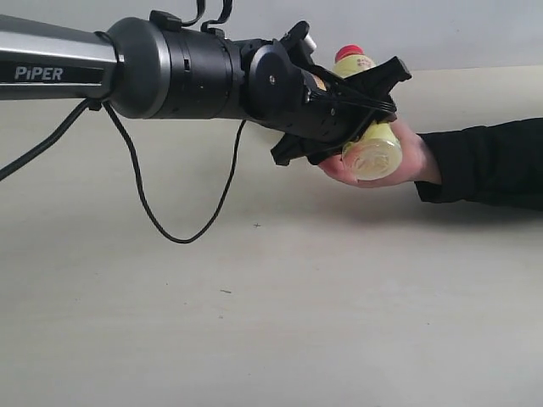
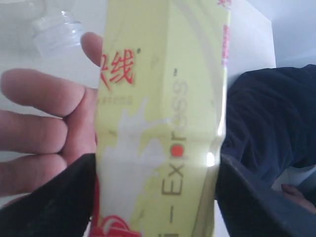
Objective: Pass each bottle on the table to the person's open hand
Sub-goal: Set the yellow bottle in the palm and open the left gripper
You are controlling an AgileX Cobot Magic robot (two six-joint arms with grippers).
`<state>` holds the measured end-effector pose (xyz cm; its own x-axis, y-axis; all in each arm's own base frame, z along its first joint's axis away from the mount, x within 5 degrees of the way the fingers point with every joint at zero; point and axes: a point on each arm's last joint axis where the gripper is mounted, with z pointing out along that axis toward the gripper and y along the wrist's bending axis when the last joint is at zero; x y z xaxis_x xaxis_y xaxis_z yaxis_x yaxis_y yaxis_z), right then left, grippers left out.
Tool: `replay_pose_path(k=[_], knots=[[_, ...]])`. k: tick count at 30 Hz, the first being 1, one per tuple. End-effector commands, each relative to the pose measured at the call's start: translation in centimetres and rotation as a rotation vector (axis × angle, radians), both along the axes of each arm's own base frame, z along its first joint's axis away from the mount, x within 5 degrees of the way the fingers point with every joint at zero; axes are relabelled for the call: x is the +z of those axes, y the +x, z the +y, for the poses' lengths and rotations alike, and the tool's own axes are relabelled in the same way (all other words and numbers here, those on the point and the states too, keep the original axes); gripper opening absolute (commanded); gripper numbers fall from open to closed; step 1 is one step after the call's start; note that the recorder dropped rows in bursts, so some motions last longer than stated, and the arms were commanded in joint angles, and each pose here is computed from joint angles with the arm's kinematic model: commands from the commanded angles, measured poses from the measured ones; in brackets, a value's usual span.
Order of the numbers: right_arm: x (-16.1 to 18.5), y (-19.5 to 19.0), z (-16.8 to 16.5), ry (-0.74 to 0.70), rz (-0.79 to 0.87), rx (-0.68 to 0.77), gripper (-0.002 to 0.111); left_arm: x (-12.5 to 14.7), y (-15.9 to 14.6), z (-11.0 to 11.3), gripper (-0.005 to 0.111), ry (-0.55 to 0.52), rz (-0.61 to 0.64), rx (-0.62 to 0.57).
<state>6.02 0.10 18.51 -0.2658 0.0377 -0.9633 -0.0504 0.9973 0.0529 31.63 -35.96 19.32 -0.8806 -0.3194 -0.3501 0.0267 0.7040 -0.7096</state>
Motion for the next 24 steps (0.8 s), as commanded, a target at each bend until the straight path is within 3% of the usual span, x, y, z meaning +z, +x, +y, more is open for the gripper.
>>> replay_pose_path(k=[1,16,24], knots=[[-0.1,0.0,0.0,-0.002,-0.003,-0.001,0.000,0.4,0.1,-0.1,0.070,0.001,-0.044,-0.017],[-0.1,0.0,0.0,-0.002,-0.003,-0.001,0.000,0.6,-0.1,0.0,0.075,0.016,-0.033,-0.035],[-0.1,0.0,0.0,-0.002,-0.003,-0.001,0.000,3.0,-1.3,0.6,0.075,0.137,-0.134,-0.222]])
